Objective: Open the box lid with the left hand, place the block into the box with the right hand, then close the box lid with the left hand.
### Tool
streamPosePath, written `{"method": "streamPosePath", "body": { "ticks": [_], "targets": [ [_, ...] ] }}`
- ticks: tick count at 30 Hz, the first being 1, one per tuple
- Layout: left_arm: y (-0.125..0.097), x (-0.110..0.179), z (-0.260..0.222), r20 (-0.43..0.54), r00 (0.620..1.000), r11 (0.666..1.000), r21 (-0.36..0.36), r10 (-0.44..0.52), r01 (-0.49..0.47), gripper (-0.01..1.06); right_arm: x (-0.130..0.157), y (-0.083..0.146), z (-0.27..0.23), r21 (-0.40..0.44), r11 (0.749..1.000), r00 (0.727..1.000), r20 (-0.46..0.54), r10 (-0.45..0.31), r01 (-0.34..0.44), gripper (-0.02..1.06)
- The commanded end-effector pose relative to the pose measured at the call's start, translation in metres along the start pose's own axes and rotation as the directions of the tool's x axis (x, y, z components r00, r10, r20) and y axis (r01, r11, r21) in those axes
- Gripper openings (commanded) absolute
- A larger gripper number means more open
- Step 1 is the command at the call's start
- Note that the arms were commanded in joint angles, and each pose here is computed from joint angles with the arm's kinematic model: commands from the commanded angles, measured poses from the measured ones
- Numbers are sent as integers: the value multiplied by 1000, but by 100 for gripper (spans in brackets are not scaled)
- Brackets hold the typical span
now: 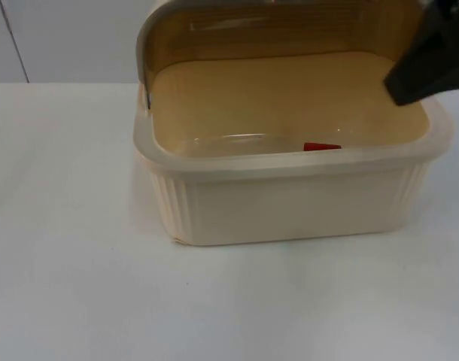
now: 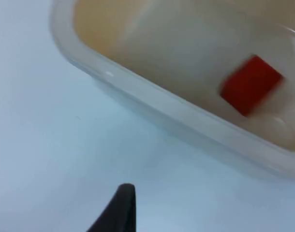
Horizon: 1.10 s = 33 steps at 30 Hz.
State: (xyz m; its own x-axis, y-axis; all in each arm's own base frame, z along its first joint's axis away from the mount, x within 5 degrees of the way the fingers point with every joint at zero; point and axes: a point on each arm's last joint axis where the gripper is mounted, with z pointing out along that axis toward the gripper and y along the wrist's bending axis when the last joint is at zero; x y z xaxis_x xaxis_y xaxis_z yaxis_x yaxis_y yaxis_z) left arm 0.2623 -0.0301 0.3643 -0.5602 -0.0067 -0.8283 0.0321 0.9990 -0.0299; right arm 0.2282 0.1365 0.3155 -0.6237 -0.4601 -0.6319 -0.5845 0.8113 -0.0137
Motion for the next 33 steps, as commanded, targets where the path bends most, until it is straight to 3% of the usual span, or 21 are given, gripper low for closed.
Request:
{"method": "streamPosePath", "body": {
  "ticks": [1, 4, 5, 9, 10, 13, 15, 27, 32, 33],
  "targets": [
    [1, -2, -3, 6, 1000, 1000, -3, -4, 4, 104, 6, -12, -16, 53, 998, 1000, -18, 23, -22, 98],
    [1, -2, -3, 6, 1000, 1000, -3, -4, 4, 104, 7, -22, -29, 71, 995, 998, 16, 63, -64, 98],
    [1, -2, -3, 6, 1000, 1000, -3, -4, 4, 104, 8, -36, -41, 109, 987, 991, 74, 110, -118, 98],
    [1, -1, -3, 1, 1000, 1000, -2, -8, 8, 104, 18, -75, -74, 254, 934, 958, 204, 203, -252, 98],
    [1, -1, -3, 1, 1000, 1000, -2, -8, 8, 104, 18, -75, -74, 254, 934, 958, 204, 203, -252, 98],
    [0, -1, -3, 0, 1000, 1000, 3, -15, 15, 104, 28, -96, -91, 345, 884, 938, 249, 239, -317, 98],
    [0, -1, -3, 0, 1000, 1000, 3, -15, 15, 104, 33, -106, -96, 397, 858, 938, 249, 242, -327, 98],
    [0, -2, -3, 8, 1000, 1000, 7, -19, 19, 104, 22, -118, -110, 441, 801, 886, 403, 227, -406, 98],
    [0, -2, -3, 10, 1000, 1000, 8, -19, 19, 104, 18, -123, -123, 515, 754, 876, 452, 166, -409, 98],
    [0, -2, -3, 10, 1000, 1000, 8, -19, 19, 104, 18, -123, -123, 515, 754, 876, 452, 166, -409, 98]
  ]
}}
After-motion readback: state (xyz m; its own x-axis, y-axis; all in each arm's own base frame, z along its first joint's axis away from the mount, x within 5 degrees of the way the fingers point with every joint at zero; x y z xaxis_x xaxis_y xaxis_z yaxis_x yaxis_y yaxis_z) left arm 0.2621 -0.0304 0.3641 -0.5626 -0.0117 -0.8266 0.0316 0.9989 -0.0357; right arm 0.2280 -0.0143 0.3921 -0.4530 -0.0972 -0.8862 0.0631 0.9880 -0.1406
